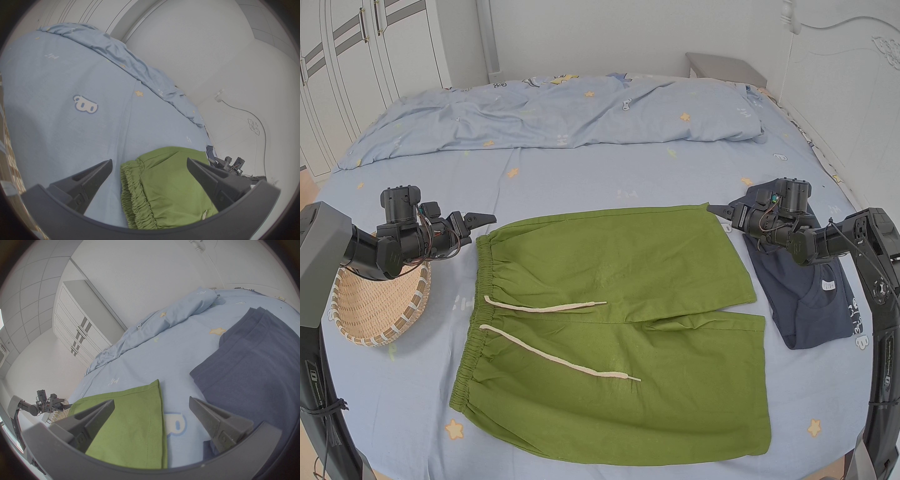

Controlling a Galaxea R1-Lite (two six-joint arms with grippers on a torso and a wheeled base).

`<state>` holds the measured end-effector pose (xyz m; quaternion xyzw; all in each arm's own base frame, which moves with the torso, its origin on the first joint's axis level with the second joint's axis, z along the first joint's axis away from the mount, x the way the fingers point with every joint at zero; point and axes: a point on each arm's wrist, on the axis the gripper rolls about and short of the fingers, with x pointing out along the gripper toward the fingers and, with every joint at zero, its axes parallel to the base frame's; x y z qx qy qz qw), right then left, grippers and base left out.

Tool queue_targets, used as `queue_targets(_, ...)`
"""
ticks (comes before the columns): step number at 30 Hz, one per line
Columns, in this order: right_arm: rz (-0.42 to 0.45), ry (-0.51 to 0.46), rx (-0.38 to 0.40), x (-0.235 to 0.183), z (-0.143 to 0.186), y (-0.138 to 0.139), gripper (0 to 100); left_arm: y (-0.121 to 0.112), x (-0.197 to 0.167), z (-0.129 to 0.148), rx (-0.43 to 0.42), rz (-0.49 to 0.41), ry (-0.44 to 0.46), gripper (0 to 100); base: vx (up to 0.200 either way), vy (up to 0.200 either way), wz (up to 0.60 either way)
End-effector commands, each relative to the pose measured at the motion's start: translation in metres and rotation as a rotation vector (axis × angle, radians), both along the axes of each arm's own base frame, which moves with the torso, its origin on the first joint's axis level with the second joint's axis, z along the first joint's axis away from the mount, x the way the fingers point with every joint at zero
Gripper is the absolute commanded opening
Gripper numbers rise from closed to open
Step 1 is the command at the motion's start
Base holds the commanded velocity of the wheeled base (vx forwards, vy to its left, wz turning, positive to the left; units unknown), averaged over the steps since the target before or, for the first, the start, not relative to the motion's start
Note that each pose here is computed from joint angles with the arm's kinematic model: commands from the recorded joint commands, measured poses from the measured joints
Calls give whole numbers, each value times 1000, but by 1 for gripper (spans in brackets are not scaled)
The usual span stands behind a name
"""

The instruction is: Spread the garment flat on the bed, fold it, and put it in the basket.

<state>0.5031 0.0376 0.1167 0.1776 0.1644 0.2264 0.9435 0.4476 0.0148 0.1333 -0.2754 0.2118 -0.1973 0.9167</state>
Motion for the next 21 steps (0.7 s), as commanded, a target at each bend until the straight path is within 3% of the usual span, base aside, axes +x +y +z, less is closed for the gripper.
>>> queue_targets(1,-21,-37,0,-10,25,-5,100,-5,-7,9,7,15,-10,100,0,0,0)
queue_targets(5,-60,-10,12,-45,49,-18,100,-7,-43,40,4,31,-28,100,0,0,0)
queue_targets(8,-76,1,13,-79,62,-29,100,-15,-84,44,-10,13,17,100,0,0,0)
queue_targets(11,-77,20,7,-101,60,-31,100,-18,-117,37,-14,7,72,100,0,0,0)
queue_targets(12,-85,39,8,-122,56,-33,100,-18,-145,24,-15,3,129,100,0,0,0)
queue_targets(15,-89,80,8,-156,45,-34,100,-18,-183,1,-21,5,233,100,0,0,0)
queue_targets(21,-86,131,1,-202,18,-32,100,-15,-236,-27,-29,27,358,100,0,0,0)
